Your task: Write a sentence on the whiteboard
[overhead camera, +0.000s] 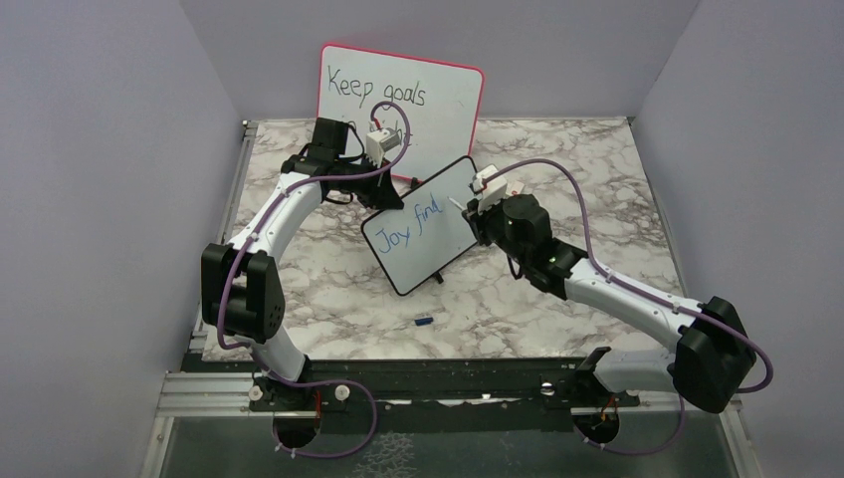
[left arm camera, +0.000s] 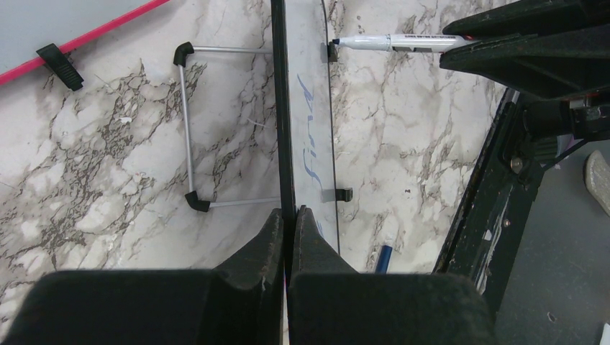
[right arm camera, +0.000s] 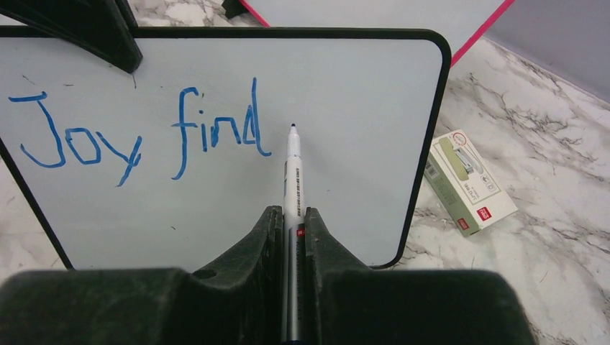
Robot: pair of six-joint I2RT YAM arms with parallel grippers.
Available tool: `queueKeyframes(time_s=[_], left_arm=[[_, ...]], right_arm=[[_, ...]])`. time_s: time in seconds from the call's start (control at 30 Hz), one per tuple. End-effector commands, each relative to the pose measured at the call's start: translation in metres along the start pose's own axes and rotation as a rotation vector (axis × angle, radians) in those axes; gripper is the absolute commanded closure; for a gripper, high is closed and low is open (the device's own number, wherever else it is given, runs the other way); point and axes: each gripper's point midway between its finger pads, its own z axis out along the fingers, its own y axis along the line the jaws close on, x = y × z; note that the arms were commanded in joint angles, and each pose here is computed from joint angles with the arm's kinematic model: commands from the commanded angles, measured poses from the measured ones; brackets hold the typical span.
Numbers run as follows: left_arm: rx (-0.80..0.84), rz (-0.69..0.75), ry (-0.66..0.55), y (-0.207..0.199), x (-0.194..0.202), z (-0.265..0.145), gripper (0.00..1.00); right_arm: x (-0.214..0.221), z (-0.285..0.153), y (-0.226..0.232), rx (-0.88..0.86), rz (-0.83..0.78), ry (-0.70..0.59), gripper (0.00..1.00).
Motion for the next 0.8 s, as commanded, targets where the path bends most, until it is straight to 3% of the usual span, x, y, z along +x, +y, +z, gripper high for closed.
queueKeyframes(time_s=[0.0,0.77], left_arm=[[-0.029,-0.021,0.095,0.0070,0.0323,0.0094,1.00],[-0.033,-0.026,0.102,0.0079,0.0339,0.0108,1.00]], right_arm=[[-0.0043,0.0046,-0.0096,0.039,0.013,-0.023,1.00],[0.0016,0.0092,-0.0091,0.025,-0.019,-0.014,1.00]])
